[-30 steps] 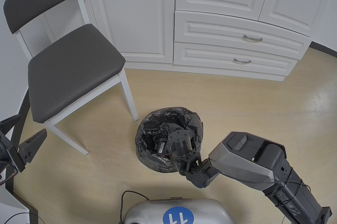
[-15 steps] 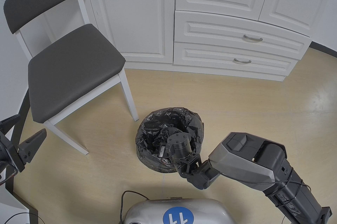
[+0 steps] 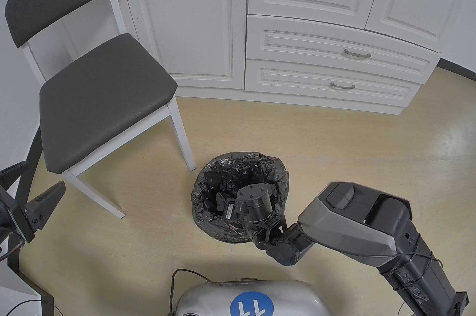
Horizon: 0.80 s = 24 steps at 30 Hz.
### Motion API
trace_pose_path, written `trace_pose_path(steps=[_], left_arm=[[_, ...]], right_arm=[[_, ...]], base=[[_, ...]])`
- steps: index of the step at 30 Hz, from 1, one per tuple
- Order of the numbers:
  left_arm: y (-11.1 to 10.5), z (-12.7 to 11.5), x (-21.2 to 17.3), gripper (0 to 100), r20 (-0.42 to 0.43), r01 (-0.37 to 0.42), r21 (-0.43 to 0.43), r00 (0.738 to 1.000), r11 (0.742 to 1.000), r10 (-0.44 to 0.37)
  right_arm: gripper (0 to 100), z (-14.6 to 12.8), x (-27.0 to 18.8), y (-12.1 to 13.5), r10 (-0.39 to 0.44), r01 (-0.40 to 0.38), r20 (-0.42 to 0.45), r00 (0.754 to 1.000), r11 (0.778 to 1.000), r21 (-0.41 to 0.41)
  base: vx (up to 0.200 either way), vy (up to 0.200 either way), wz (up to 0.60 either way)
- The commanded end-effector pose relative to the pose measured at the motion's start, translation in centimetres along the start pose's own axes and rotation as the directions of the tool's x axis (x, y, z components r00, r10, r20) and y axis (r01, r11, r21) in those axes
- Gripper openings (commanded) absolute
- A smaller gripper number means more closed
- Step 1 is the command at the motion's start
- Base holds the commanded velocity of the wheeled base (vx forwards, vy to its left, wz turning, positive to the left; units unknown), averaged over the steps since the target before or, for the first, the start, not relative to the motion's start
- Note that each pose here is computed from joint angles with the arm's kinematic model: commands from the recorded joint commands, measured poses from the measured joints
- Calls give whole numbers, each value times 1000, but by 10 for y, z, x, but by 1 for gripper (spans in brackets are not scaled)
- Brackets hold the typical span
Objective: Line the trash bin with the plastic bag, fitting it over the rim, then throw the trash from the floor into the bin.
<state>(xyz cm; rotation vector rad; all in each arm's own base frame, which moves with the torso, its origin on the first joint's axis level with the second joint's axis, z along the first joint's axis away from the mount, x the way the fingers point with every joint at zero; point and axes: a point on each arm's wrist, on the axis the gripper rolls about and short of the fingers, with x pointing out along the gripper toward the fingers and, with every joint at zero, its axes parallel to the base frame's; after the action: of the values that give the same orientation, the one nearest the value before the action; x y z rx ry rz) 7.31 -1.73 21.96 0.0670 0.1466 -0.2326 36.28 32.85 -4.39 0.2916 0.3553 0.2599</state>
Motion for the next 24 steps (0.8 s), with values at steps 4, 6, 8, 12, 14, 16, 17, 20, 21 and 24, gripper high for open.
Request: trace_pose_path(steps=[4, 6, 8, 12, 14, 16, 17, 20, 21, 24], left_arm=[[0, 0, 0, 100, 0, -1, 0, 1000, 1000, 1], [0, 0, 0, 100, 0, -1, 0, 1000, 1000, 1], [0, 0, 0, 100, 0, -1, 0, 1000, 1000, 1], [0, 0, 0, 100, -2, -1, 0, 1000, 1000, 1], [0, -1, 1, 100, -5, -1, 0, 1000, 1000, 1], [0, -1, 2, 100, -8, 0, 0, 1000, 1000, 0], [0, -1, 2, 100, -13, -2, 0, 1000, 1000, 2], [0, -3, 4, 100, -21, -9, -1, 1000, 1000, 9], [1, -2, 4, 100, -21, -12, -3, 1000, 1000, 12], [1, -3, 4, 100, -24, -12, -3, 1000, 1000, 12]], right_arm=[[100, 28, -19, 5, 9, -9, 21, 1000, 1000, -17], [100, 35, -24, 5, 9, -9, 24, 1000, 1000, -27], [100, 53, -38, 5, 14, -12, 39, 999, 999, -47], [100, 84, -68, 5, 54, -52, 41, 998, 997, -55], [100, 98, -83, 0, 77, -74, 33, 996, 995, -70], [100, 107, -95, -9, 79, -76, 26, 997, 991, -114], [100, 110, -100, -13, 75, -71, 24, 997, 988, -137], [100, 121, -113, -24, 63, -57, 28, 998, 983, -176], [100, 132, -123, -33, 62, -53, 39, 997, 979, -197], [100, 145, -134, -42, 60, -47, 54, 997, 976, -212]], base=[[0, 0, 0], [0, 0, 0], [0, 0, 0], [0, 0, 0], [0, 0, 0], [0, 0, 0], [0, 0, 0], [0, 0, 0], [0, 0, 0], [0, 0, 0]])
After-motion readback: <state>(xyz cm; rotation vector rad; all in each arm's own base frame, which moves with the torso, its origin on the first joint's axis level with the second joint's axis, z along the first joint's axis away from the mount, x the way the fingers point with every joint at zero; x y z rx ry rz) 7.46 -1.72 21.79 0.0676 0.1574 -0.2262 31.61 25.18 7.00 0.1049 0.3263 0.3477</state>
